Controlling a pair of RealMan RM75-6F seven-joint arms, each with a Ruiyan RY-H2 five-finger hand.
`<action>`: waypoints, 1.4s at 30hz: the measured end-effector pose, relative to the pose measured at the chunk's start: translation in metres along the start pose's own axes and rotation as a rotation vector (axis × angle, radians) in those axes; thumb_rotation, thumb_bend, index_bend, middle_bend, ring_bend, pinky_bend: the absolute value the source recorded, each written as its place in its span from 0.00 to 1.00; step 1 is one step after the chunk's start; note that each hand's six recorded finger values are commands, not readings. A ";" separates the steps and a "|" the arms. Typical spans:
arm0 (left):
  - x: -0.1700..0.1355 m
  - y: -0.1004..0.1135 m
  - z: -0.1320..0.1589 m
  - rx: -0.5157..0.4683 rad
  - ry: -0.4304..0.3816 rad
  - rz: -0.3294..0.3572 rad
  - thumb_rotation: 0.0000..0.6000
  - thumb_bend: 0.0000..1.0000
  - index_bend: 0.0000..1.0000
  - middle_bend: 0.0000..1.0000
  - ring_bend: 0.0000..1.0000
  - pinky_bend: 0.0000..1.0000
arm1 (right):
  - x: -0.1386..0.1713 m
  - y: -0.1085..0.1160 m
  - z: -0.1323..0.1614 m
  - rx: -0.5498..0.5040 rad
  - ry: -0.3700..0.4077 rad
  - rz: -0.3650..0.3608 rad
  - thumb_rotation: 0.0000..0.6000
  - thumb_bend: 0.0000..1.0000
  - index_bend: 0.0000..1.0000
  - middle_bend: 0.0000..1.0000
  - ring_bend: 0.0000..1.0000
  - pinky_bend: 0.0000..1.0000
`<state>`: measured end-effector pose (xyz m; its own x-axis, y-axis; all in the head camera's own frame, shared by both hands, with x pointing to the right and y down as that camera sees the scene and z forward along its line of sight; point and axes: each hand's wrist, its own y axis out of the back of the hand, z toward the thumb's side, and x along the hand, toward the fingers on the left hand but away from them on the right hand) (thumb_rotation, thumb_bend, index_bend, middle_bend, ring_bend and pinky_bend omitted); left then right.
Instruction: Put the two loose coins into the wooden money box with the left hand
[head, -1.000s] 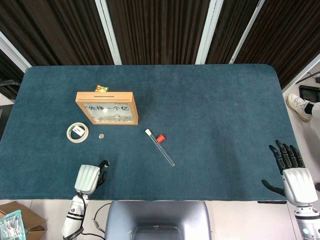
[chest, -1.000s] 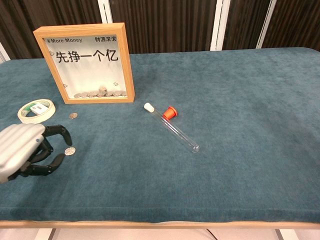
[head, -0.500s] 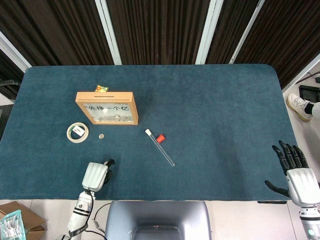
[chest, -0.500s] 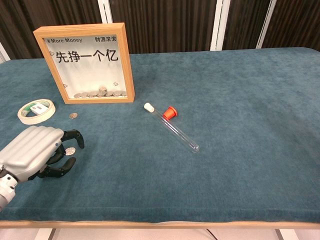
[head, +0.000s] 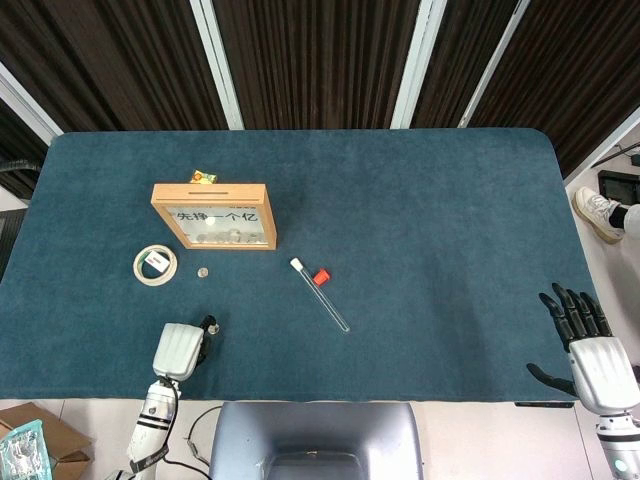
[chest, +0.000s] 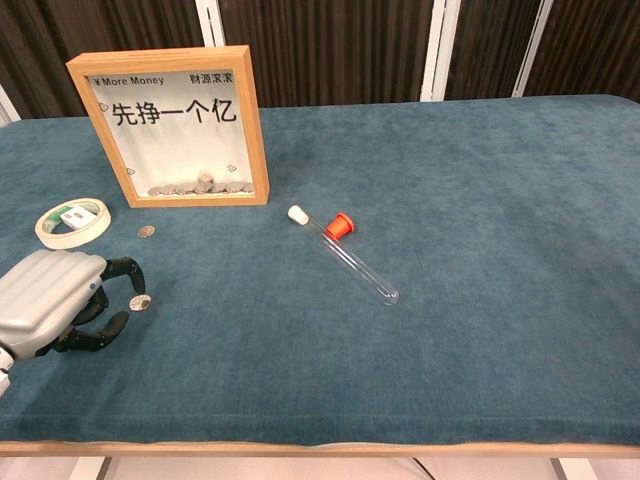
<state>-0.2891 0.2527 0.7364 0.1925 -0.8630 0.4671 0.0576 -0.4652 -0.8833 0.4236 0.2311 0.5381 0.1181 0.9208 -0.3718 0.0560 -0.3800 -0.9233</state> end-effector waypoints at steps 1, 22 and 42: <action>0.000 0.000 -0.001 0.003 0.002 -0.001 1.00 0.43 0.41 1.00 1.00 1.00 | 0.000 0.000 0.000 0.000 0.000 0.001 1.00 0.11 0.00 0.00 0.00 0.00; 0.003 -0.003 -0.003 0.029 0.010 -0.020 1.00 0.42 0.42 1.00 1.00 1.00 | -0.001 -0.001 -0.002 -0.001 -0.024 0.004 1.00 0.11 0.00 0.00 0.00 0.00; 0.006 -0.003 0.003 0.048 -0.012 -0.028 1.00 0.42 0.41 1.00 1.00 1.00 | -0.001 -0.001 -0.004 0.009 -0.043 0.009 1.00 0.11 0.00 0.00 0.00 0.00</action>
<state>-0.2855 0.2496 0.7414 0.2022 -0.8472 0.4913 0.1097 -0.4790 -0.8710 0.4273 0.2307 0.5400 0.0759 0.9202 -0.3841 0.0462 -0.3881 -0.9205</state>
